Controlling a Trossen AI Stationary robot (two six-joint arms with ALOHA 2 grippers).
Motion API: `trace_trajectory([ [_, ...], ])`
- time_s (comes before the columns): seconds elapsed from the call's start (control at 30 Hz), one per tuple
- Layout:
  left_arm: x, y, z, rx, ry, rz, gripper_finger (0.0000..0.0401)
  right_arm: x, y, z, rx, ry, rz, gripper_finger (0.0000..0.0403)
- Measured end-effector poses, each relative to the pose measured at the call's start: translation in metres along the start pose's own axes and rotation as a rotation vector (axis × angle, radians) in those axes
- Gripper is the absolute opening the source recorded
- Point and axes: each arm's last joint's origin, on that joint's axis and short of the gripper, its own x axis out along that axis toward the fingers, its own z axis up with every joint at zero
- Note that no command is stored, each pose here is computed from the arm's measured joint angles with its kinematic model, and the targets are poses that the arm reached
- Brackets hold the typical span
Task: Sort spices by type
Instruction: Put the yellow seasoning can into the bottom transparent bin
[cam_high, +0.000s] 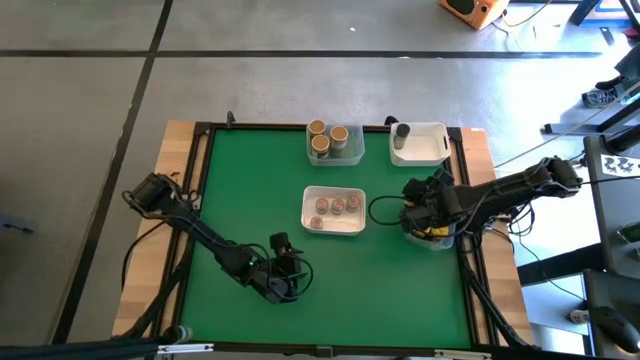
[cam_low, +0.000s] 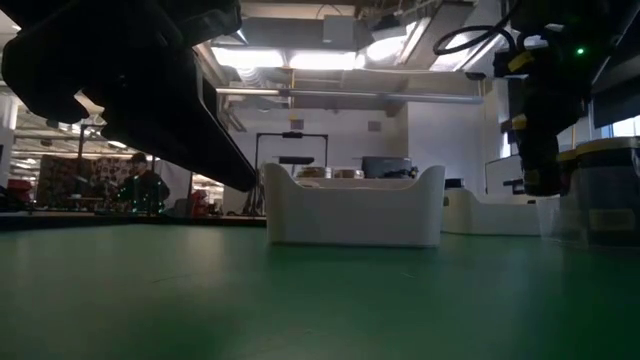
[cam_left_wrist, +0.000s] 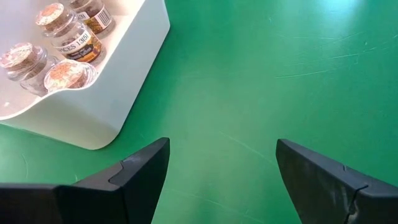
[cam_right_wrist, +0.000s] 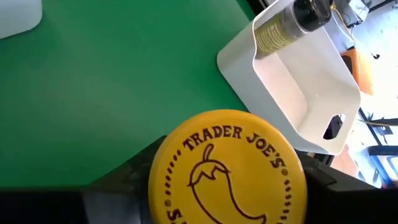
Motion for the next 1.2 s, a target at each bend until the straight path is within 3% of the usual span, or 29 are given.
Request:
trace_trajectory([
  [0.3,0.000,0.000,0.000,-0.004,0.000,0.000,0.0292,-0.002,-0.001,0.002,0.020,-0.001,-0.001,0.0225],
  [0.63,0.000,0.000,0.000,-0.006,0.000,0.002,0.0292,-0.040,-0.030,0.017,0.009,0.071,-0.075,0.0225],
  [1.2,0.000,0.000,0.000,-0.016,-0.001,0.001,0.0292,-0.054,-0.038,0.019,0.033,0.126,0.048,0.0225],
])
